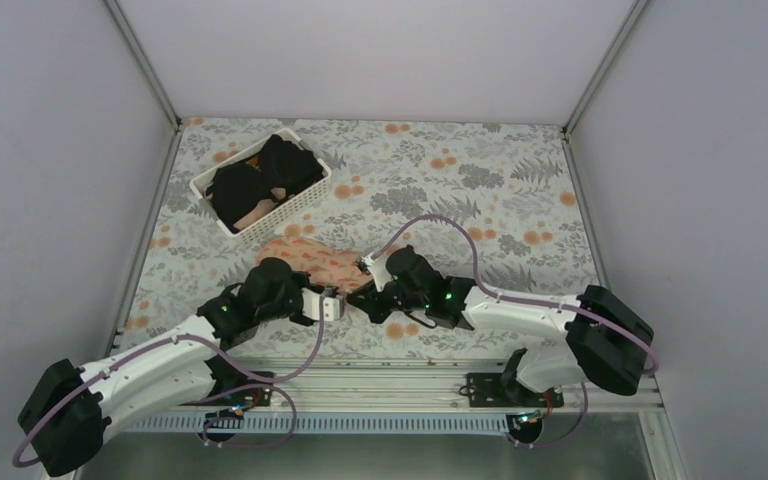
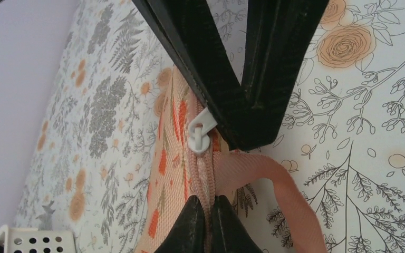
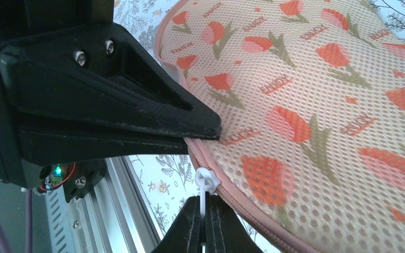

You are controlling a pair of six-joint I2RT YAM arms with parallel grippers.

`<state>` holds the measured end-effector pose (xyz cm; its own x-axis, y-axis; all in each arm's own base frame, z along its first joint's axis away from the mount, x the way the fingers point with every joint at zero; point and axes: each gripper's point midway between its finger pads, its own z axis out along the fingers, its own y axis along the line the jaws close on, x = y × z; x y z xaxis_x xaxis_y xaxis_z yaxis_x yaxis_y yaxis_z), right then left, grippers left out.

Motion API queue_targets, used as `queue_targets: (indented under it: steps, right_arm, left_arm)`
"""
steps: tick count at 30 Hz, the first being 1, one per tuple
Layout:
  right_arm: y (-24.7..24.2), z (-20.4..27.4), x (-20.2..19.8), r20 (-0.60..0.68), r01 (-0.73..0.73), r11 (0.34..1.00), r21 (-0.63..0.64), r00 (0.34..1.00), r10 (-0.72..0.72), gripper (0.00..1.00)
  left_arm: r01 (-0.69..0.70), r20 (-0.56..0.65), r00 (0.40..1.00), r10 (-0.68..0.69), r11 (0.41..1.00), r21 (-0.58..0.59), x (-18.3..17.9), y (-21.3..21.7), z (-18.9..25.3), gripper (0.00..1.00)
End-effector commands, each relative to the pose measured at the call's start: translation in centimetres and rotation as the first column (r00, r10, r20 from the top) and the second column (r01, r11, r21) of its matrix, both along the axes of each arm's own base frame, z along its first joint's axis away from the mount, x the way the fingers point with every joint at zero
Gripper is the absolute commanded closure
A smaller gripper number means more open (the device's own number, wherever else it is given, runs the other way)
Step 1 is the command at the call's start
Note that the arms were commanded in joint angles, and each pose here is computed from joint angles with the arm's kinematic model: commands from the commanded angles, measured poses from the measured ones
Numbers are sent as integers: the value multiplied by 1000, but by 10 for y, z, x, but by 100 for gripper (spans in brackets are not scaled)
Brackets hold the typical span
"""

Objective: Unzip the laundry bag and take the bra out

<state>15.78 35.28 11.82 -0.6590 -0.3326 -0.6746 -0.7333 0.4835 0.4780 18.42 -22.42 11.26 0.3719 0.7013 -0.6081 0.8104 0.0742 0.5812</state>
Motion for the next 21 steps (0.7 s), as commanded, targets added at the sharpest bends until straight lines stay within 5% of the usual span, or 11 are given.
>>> queue_targets:
  steps: [1,13,21]
  right_arm:
    - [-11,4,7,23,47,999,5,999,-47,96]
    - [-96,-37,42,-43,277,955,-111,958,-283,96]
    - [-100,-39,49,-72,256,963,-88,962,-262,96]
  left_arm:
    - [10,10,1000,-10,1000,17,-2,2,-3,98]
    - [20,45,999,-22,998,62,-3,9,-8,98]
    - [23,37,999,-25,997,72,-5,13,-11,98]
